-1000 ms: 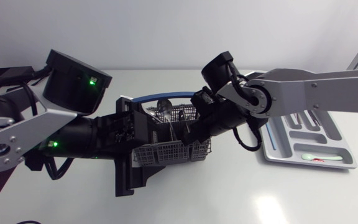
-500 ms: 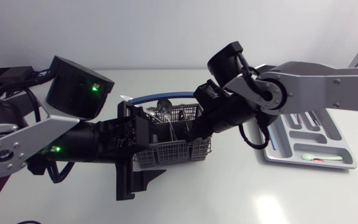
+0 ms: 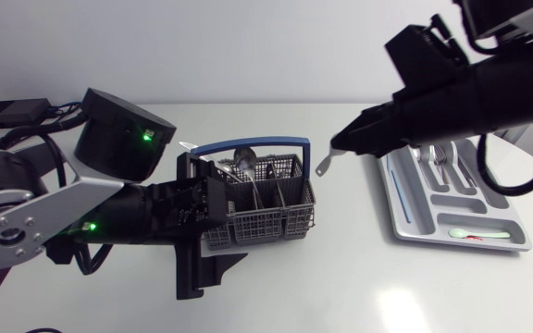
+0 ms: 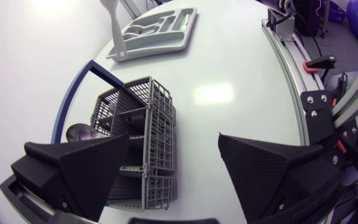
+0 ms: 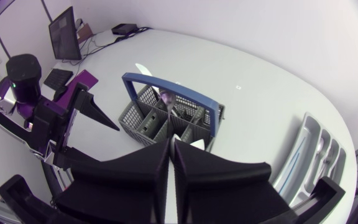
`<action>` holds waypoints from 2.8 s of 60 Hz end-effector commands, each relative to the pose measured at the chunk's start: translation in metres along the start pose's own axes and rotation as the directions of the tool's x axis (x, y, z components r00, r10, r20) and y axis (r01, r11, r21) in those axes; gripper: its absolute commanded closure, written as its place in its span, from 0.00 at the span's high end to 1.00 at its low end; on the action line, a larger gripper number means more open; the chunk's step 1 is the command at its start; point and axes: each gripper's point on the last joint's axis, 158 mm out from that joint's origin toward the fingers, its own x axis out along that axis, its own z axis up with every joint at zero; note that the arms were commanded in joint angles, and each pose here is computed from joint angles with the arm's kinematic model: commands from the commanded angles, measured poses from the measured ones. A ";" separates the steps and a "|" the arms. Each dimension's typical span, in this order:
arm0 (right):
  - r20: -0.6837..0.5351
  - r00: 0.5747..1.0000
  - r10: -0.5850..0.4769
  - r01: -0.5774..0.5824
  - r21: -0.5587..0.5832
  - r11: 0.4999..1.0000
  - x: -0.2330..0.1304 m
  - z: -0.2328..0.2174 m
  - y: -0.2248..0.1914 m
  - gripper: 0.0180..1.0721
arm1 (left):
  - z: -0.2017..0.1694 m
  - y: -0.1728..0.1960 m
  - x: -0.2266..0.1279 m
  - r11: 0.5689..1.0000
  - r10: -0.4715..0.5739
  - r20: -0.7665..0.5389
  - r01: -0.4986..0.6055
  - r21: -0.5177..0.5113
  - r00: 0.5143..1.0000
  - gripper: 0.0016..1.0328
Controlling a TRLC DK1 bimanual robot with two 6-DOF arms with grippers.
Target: Sort the cutlery from the basket into the organizer compartments.
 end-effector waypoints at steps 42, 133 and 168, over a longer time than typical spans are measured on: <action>-0.310 0.744 -0.592 0.660 0.205 0.722 -0.077 -0.155 -0.240 0.06 | -0.003 0.001 0.001 0.999 0.031 -0.044 -0.032 -0.007 0.999 0.96; -0.465 0.537 -0.704 0.817 0.079 0.572 -0.040 -0.259 -0.317 0.70 | -0.009 0.019 -0.006 0.992 0.078 -0.056 -0.083 -0.099 0.995 0.96; -0.103 0.780 -0.617 0.623 0.045 0.781 -0.044 -0.146 -0.205 0.80 | -0.022 0.034 -0.019 0.977 0.128 -0.071 -0.138 -0.161 0.989 0.96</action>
